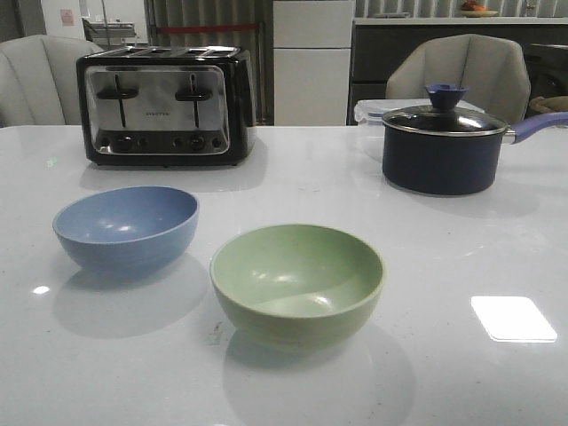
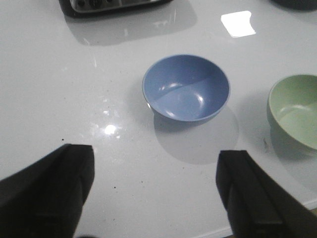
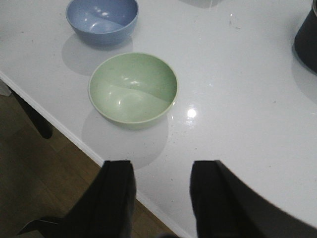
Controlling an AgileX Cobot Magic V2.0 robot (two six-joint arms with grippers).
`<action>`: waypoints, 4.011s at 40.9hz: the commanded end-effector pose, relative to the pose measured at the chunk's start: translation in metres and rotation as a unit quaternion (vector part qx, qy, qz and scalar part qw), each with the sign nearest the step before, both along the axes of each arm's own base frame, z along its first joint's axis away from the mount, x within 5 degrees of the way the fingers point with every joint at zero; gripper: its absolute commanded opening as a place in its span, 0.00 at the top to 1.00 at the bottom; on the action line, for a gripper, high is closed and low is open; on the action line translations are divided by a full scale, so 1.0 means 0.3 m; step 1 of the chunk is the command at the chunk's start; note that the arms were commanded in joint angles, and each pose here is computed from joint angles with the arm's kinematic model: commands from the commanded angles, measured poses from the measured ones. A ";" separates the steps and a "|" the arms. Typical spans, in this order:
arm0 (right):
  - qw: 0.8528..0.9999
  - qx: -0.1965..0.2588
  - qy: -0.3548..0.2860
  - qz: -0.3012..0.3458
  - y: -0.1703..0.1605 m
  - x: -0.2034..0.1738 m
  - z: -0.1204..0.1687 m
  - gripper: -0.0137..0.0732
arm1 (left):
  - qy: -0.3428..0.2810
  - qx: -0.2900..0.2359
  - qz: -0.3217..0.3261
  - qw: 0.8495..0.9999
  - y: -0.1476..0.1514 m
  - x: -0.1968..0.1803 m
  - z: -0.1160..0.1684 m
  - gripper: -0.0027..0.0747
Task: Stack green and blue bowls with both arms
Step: 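Open the right gripper and withdraw it from the green bowl, then lower the left gripper onto the rim of the light blue bowl and grasp, then lift the blue bowl and carry it over the green bowl, then lower the blue bowl into the green bowl and open the left gripper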
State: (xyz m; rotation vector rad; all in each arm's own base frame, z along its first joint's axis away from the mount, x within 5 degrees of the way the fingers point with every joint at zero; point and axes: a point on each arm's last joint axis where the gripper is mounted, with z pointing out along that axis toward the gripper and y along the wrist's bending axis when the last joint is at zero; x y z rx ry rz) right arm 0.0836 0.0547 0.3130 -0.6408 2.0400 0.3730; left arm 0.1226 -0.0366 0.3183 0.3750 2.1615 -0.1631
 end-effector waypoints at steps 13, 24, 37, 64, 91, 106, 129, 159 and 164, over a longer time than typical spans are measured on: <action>0.999 0.022 -0.044 -0.005 0.000 0.006 0.048 0.38 | 0.088 -0.006 0.027 0.996 -0.077 0.328 -0.024 0.24; 0.999 0.022 -0.044 -0.005 0.000 0.006 0.048 0.38 | 0.139 -0.021 0.052 0.989 -0.105 0.538 -0.115 0.24; 0.999 0.022 -0.044 -0.005 0.000 0.006 0.048 0.38 | 0.155 -0.042 0.069 0.985 -0.149 0.726 -0.255 0.24; 0.999 0.022 -0.044 -0.005 0.000 0.006 0.048 0.38 | 0.192 -0.030 0.075 0.978 -0.164 0.802 -0.387 0.78; 0.999 0.022 -0.044 -0.005 0.000 0.006 0.048 0.38 | 0.099 -0.038 -0.035 0.994 -0.297 0.592 -0.037 0.85; 0.999 0.022 -0.044 -0.005 0.000 0.006 0.048 0.38 | 0.115 -0.009 -0.157 0.981 -0.532 0.535 0.014 0.85; 0.999 0.022 -0.044 -0.005 0.000 0.006 0.048 0.38 | 0.182 -0.002 -0.174 0.968 -0.672 0.580 -0.199 0.85; 0.999 0.022 -0.044 -0.005 0.000 0.006 0.048 0.38 | 0.208 -0.007 -0.166 0.964 -0.692 0.601 -0.270 0.33; 0.999 0.022 -0.044 -0.005 0.000 0.006 0.048 0.38 | 0.185 -0.014 -0.171 0.968 -0.679 0.585 -0.207 0.33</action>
